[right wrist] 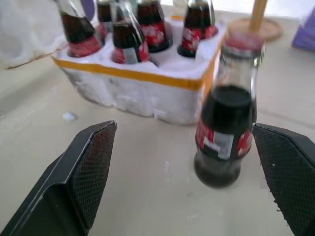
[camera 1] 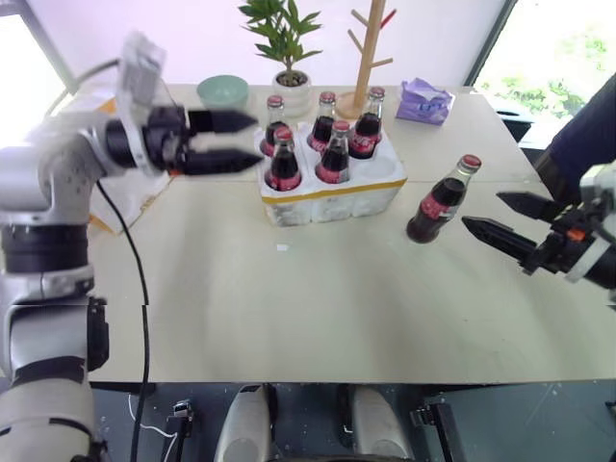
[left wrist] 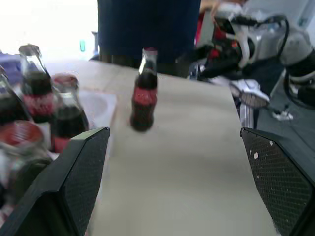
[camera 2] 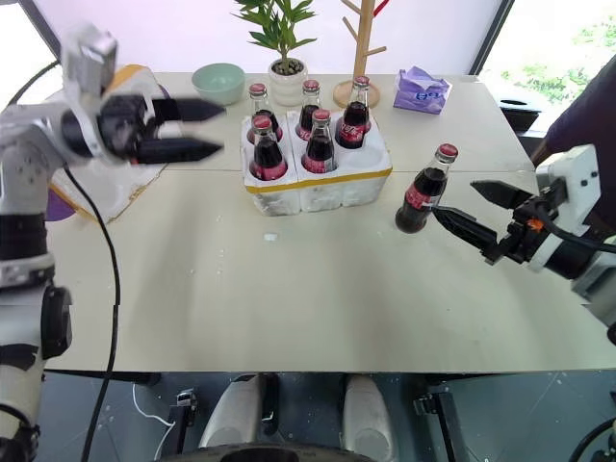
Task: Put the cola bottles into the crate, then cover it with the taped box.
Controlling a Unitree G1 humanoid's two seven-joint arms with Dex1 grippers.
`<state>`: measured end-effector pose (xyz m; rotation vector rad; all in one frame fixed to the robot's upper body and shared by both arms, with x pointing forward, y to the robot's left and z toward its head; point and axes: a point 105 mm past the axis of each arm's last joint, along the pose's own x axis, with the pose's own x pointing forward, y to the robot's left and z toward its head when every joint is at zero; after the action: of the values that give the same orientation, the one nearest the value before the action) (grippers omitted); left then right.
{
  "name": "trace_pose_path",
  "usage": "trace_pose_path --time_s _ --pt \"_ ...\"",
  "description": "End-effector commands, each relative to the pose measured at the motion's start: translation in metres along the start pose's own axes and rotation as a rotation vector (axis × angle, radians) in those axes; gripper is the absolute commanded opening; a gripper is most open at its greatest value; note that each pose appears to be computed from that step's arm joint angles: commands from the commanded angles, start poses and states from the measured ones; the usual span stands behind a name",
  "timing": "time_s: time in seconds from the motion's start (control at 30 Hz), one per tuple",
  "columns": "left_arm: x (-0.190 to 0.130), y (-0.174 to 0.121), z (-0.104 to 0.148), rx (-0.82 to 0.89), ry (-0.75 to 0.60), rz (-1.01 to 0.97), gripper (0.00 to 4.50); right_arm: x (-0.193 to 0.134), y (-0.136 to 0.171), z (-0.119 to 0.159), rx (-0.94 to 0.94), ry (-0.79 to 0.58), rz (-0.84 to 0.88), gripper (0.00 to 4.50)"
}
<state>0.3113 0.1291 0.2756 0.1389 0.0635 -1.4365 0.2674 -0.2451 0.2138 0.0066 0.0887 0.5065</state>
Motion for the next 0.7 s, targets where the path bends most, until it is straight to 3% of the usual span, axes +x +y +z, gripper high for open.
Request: trace_pose_path --time_s 0.03,0.27,0.7 --pt "0.012 -0.008 -0.001 0.066 0.033 -0.01 4.43 0.007 0.002 -0.015 -0.014 -0.014 -0.061 4.5" --pt "0.028 -0.005 -0.002 0.063 0.002 0.012 4.43 0.037 -0.012 -0.042 -0.064 0.003 -0.149 4.5" --pt "0.033 -0.005 -0.004 0.072 -0.008 0.033 4.43 0.079 -0.03 -0.032 0.01 -0.08 -0.157 4.5"
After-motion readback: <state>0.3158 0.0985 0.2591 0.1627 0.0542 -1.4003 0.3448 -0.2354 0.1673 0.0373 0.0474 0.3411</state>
